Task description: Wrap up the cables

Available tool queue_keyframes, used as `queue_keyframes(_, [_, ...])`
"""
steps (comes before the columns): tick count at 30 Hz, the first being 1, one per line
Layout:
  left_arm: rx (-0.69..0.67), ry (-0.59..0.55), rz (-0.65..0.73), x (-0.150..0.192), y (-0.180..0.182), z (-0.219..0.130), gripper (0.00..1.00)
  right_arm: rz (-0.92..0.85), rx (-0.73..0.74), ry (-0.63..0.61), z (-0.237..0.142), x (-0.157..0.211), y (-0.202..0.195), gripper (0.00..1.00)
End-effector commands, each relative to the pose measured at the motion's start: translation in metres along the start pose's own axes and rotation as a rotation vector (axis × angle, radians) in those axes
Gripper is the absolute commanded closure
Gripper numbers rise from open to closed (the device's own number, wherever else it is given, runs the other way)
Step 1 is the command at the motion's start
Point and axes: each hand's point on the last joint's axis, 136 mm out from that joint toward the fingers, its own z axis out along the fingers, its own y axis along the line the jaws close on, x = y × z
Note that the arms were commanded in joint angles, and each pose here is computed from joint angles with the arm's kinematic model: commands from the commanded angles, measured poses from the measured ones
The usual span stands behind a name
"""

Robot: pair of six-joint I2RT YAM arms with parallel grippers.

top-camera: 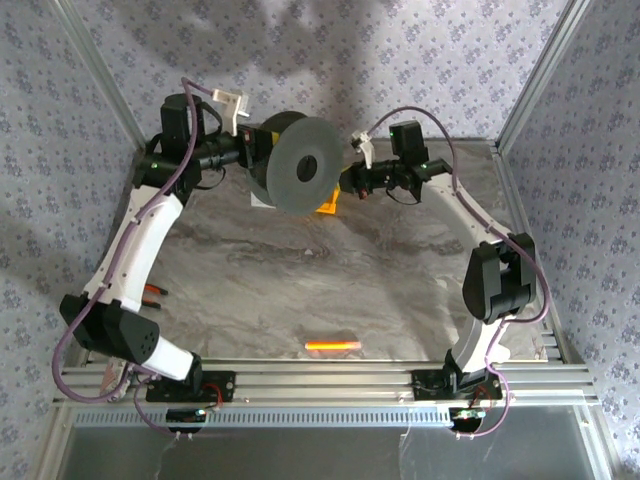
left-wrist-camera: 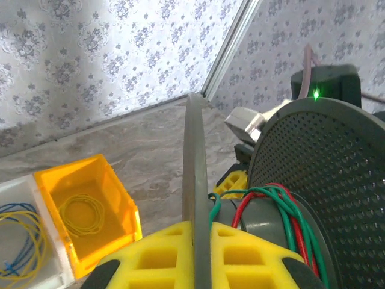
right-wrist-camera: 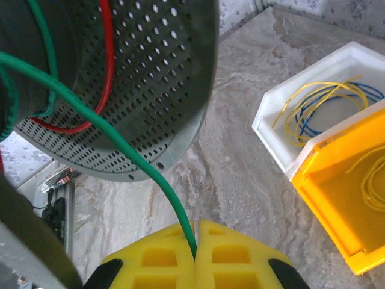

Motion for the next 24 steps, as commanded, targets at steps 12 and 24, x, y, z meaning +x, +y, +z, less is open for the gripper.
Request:
queue_keyframes(12, [-0.077, -0.507, 0.047, -0.118, -0.011, -0.079, 1.0, 0.099, -0.027, 0.135, 0.02, 0.059, 0.015, 1.0])
queue_keyframes(24, [-0.31, -0.647, -0.069, -0.122, 0.045, -0.121, 1.0, 0.106, -0.07, 0.217, 0.028, 0.075, 0.026, 1.0])
